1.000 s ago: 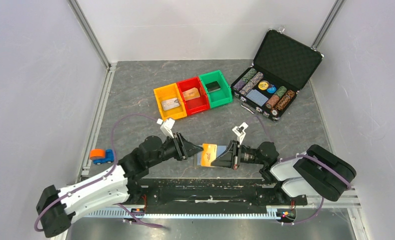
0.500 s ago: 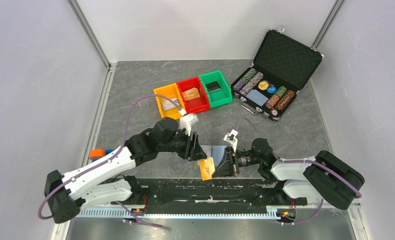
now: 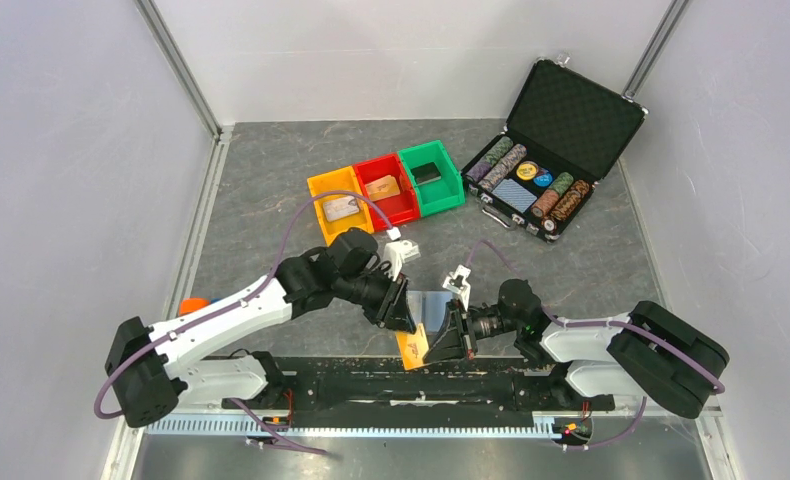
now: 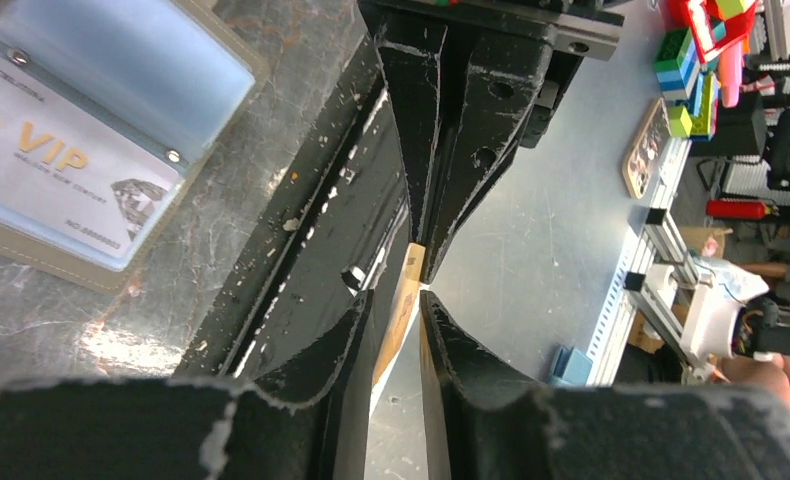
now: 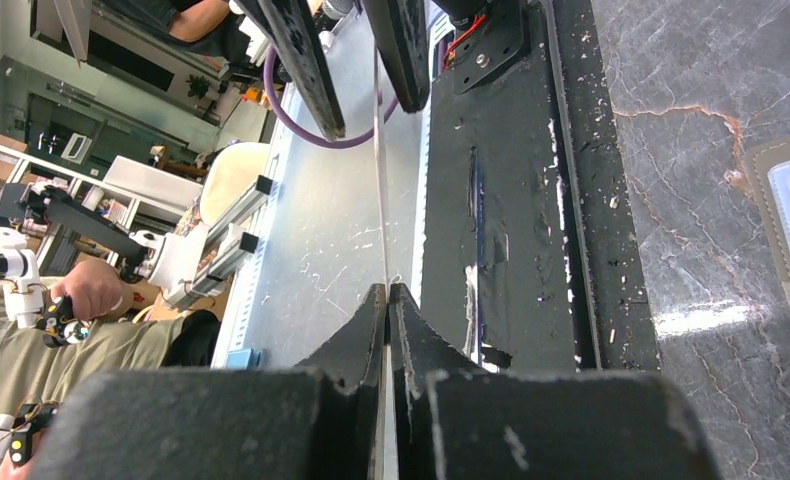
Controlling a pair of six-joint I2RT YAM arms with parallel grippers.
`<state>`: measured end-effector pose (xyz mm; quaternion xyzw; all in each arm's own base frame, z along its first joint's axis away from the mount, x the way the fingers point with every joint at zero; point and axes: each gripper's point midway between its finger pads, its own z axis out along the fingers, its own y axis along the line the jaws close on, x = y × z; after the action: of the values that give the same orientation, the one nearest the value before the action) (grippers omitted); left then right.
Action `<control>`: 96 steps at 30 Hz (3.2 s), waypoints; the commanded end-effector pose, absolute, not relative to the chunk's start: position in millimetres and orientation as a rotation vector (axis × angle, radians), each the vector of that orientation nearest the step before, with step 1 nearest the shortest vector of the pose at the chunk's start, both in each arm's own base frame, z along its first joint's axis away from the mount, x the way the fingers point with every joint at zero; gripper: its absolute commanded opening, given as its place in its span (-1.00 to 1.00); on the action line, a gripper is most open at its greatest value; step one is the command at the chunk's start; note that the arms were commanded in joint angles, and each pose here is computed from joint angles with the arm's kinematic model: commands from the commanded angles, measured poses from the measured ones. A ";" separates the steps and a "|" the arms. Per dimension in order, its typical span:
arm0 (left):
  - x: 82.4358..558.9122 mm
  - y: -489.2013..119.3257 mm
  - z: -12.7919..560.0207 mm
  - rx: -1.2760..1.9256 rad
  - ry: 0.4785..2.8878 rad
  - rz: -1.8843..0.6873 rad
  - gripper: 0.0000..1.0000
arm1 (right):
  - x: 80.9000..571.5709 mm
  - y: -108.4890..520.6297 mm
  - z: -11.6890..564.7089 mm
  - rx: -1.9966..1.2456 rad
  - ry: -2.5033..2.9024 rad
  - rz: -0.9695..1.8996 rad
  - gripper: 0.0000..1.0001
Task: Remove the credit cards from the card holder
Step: Remove the credit card from the card holder, then place the credit card in the storage box.
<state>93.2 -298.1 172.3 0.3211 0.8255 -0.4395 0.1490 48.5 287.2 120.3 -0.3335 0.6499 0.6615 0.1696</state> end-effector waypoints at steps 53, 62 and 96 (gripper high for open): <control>442.5 -201.2 217.6 -0.683 1.627 -0.569 -0.95 | 133.9 259.5 130.2 -0.681 1.789 1.233 0.96; 473.4 -203.8 190.1 -0.652 1.663 -0.473 -0.95 | 139.4 256.6 133.8 -0.685 1.794 1.189 0.96; 517.7 -205.0 118.3 -0.600 1.739 -0.238 -0.85 | 152.0 248.5 130.4 -0.626 1.843 1.097 0.96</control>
<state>505.1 -211.1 103.6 -0.2549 0.7656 -0.1241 0.5775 140.3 245.6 111.7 -0.2518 0.7546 0.4469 0.4092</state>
